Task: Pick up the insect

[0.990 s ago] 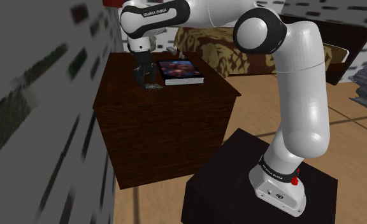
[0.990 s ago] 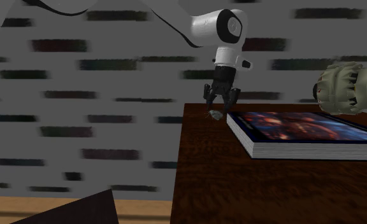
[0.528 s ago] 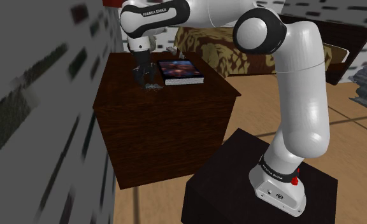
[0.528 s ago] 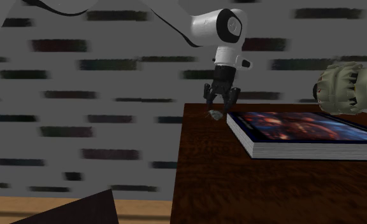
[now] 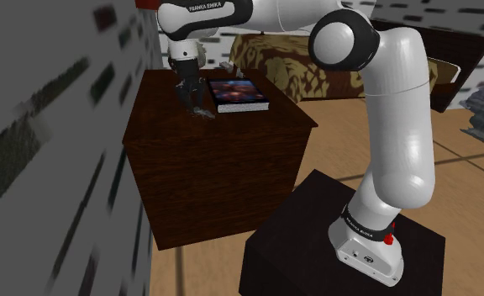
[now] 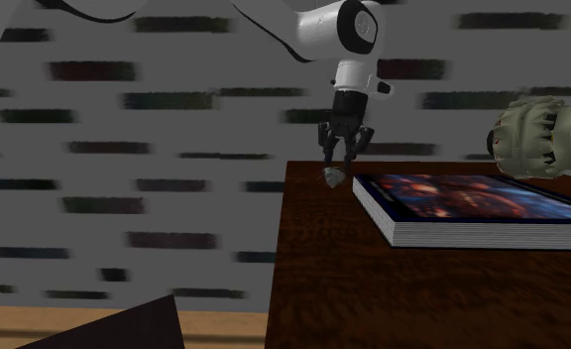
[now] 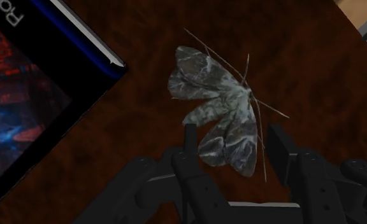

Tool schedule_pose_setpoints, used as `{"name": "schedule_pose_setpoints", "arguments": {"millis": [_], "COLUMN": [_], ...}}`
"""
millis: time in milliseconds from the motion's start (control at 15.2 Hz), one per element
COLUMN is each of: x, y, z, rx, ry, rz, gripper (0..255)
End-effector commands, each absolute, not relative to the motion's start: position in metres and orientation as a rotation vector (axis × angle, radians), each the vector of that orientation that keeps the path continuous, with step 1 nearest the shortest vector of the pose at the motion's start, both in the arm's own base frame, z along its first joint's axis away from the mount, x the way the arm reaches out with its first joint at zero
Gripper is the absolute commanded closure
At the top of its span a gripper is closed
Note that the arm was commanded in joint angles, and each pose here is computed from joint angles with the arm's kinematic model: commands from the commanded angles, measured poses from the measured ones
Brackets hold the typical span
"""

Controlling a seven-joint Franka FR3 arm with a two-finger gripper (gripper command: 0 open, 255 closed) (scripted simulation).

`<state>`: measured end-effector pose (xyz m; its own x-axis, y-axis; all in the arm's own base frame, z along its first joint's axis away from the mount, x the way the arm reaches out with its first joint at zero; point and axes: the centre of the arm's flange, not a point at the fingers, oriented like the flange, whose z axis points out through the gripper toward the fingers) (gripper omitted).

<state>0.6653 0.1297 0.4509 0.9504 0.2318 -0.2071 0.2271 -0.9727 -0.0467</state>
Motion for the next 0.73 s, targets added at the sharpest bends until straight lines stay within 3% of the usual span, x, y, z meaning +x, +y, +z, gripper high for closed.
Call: {"name": "schedule_pose_setpoints", "arguments": {"millis": [0, 660], "x": [0.666, 0.666], "y": [0.129, 0.129], "z": [0.461, 0.504], "rx": [-3.08, -3.08], "ry": [-0.362, -0.362], "rz": [0.333, 0.333], "gripper": [255, 255]}}
